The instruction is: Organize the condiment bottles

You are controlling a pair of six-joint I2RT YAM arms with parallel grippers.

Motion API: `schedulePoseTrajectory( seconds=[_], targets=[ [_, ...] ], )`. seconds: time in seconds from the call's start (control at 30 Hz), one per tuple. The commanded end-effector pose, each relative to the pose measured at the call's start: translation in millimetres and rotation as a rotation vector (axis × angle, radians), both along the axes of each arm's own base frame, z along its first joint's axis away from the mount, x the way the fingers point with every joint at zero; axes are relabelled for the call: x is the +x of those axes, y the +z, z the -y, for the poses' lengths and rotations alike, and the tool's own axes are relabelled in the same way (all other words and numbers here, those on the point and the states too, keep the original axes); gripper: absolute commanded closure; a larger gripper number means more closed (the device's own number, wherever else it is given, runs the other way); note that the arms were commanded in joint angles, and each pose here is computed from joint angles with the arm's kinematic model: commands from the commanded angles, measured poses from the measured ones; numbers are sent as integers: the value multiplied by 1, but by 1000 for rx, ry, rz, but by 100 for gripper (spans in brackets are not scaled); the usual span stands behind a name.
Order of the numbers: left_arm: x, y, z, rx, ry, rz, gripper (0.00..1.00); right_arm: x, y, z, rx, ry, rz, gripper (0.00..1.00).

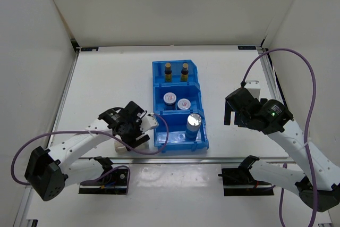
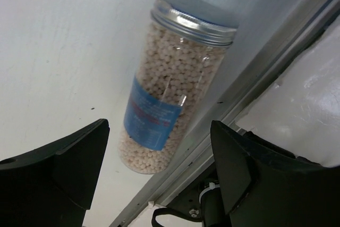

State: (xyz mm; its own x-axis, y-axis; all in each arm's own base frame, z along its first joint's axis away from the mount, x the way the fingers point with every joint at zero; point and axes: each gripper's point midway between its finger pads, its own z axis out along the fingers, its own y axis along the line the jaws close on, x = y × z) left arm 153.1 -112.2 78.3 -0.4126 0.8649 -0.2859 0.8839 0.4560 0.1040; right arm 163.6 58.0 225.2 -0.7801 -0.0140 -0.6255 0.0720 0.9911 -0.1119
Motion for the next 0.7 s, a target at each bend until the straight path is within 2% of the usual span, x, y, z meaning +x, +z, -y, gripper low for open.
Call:
schedulePoseTrajectory(
  seconds=[0.0,0.43,0.6,0.67],
  targets=[
    [-9,-2,12,-34,-65,-37,12,-1,0,4,-17,-5,2,0],
    [-25,-35,27,64,-152,-148,11,-4,4,7,3,-6,23,0],
    [-27,-40,34,87,-176,-186,22,-4,6,9,4,-10,36,0],
    [-30,-42,36,89,-187,-200,30,-4,6,9,4,-10,36,0]
  ],
)
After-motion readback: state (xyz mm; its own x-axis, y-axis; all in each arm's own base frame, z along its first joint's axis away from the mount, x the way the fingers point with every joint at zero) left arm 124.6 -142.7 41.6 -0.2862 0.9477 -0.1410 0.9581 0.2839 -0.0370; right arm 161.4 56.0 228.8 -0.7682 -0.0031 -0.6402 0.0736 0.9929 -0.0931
